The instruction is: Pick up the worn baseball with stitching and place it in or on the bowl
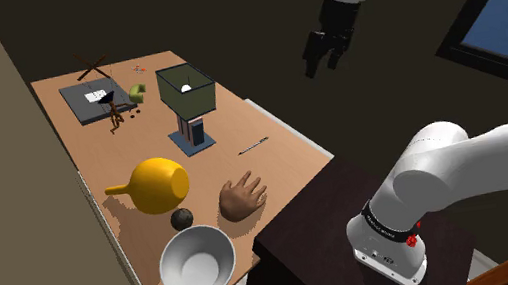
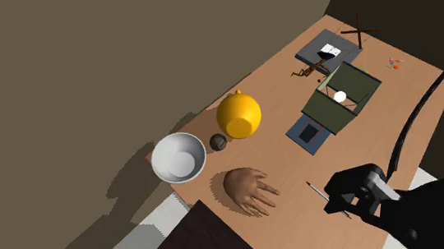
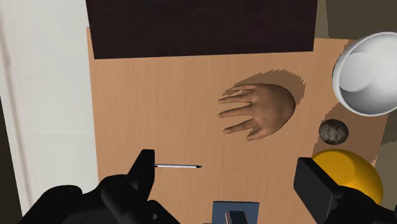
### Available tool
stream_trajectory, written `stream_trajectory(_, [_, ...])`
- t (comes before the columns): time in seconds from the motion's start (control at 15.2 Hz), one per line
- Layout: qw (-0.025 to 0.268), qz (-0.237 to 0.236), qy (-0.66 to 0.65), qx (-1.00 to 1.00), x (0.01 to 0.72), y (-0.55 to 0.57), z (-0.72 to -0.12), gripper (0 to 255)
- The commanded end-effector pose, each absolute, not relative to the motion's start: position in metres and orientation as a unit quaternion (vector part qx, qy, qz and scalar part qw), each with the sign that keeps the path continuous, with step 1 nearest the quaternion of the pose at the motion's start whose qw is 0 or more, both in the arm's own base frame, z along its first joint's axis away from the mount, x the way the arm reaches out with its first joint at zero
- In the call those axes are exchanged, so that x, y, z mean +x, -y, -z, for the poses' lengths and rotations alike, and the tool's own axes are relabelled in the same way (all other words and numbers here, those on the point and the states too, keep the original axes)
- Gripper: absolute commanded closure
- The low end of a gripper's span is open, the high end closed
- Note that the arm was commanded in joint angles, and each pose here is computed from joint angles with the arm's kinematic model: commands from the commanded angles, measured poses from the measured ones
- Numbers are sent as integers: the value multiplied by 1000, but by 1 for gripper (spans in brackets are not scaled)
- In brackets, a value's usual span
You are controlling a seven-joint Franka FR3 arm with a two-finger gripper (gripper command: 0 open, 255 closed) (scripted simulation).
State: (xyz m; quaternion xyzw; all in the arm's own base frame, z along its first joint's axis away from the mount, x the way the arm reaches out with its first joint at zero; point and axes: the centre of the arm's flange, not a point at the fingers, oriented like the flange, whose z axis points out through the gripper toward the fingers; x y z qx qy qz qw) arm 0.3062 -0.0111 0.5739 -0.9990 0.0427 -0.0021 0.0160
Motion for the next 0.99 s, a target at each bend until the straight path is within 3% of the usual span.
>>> stream_trajectory(0.0, [16,2,-43,-999,306,11,-574,0])
stream_trajectory(0.92, [9,29,-52,-998,339,-110,-438,0])
